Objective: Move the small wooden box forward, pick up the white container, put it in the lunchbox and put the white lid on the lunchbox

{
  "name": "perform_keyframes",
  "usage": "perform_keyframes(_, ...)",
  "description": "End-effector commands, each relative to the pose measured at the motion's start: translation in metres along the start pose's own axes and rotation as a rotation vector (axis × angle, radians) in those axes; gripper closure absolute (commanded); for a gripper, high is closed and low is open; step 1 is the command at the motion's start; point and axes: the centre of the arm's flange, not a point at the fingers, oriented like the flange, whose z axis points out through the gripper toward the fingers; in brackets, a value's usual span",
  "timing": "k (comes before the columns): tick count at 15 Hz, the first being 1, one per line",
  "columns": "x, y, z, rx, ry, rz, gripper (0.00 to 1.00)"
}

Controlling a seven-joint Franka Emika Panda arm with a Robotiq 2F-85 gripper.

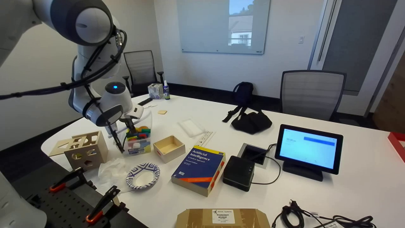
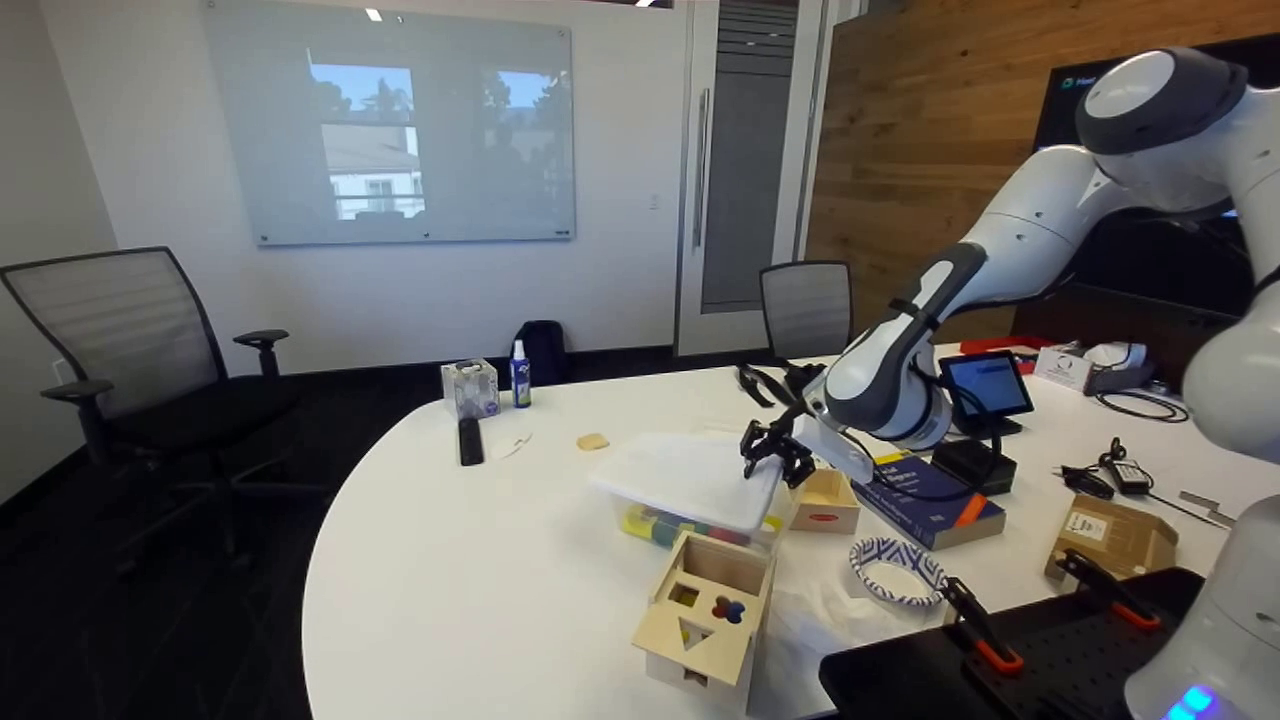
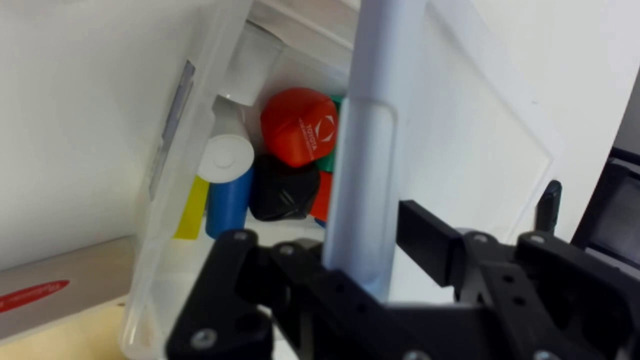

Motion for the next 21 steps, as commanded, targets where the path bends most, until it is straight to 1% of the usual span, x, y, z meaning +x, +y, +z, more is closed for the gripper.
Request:
perform_keyframes(1,-0.011,0.004,-0.026,-0.043,0.002,0.052,0.96)
perform_keyframes(6,-0.008,0.014,-0.041,-0.034,-0.02,0.085,0.96)
perform_keyframes(10,-0.006,0.027,-0.052,-0.019,-0.019,0.109,0.96)
perform_keyframes(15,0.009,0.039,-0.05,-0.061,-0.042,0.183,0.96)
perform_keyframes(17,0.013,0.04,-0.048,-0.077,-0.061,0.208,0.56)
perform_keyframes(18,0.014,0.041,-0.047,-0.088,-0.08,0.224,0.5)
perform_keyframes(21,0.017,0.042,-0.045,-0.123,-0.146,0.279,0.26)
